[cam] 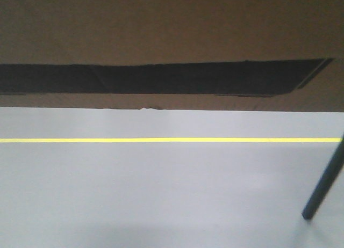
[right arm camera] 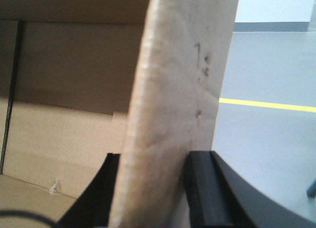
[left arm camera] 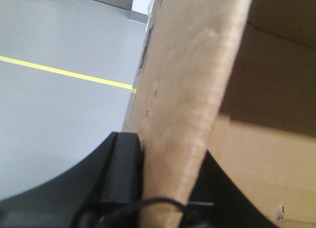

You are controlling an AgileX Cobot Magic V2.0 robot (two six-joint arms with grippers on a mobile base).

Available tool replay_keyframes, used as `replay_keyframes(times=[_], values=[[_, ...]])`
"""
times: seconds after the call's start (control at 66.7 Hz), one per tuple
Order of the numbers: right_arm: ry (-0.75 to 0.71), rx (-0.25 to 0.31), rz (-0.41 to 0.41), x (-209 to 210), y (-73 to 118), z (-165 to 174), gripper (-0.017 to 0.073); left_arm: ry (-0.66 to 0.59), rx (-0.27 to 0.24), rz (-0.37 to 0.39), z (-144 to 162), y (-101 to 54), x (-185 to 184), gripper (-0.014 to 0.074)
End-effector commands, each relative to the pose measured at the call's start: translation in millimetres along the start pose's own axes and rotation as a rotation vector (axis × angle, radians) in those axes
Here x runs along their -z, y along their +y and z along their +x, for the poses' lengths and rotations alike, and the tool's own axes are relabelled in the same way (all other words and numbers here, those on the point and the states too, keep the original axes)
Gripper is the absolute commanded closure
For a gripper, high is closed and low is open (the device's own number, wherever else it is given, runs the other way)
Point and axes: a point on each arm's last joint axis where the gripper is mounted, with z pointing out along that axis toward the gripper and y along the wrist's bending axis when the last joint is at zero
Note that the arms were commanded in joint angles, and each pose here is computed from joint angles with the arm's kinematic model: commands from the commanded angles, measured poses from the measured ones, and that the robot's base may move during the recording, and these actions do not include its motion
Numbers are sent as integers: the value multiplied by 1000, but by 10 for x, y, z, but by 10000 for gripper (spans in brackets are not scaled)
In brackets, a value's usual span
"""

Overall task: Grab box from left shelf to table start
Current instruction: 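Hold the box with both grippers while the base turns away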

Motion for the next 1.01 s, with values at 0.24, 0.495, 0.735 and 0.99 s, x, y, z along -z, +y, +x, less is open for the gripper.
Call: replay_keyframes(times=[0.24,0.495,0.735,0.99], values=[[-205,23,41,41,-17,-252,501,-163,-76,75,-203,-82,87,685],[-205,23,41,41,-17,-252,501,-163,-76,73,-203,-82,87,685],[-205,23,41,41,-17,-252,501,-164,-76,73,-203,-82,87,685],[-205,23,41,41,-17,-252,501,-164,-76,73,-203,-82,87,685]])
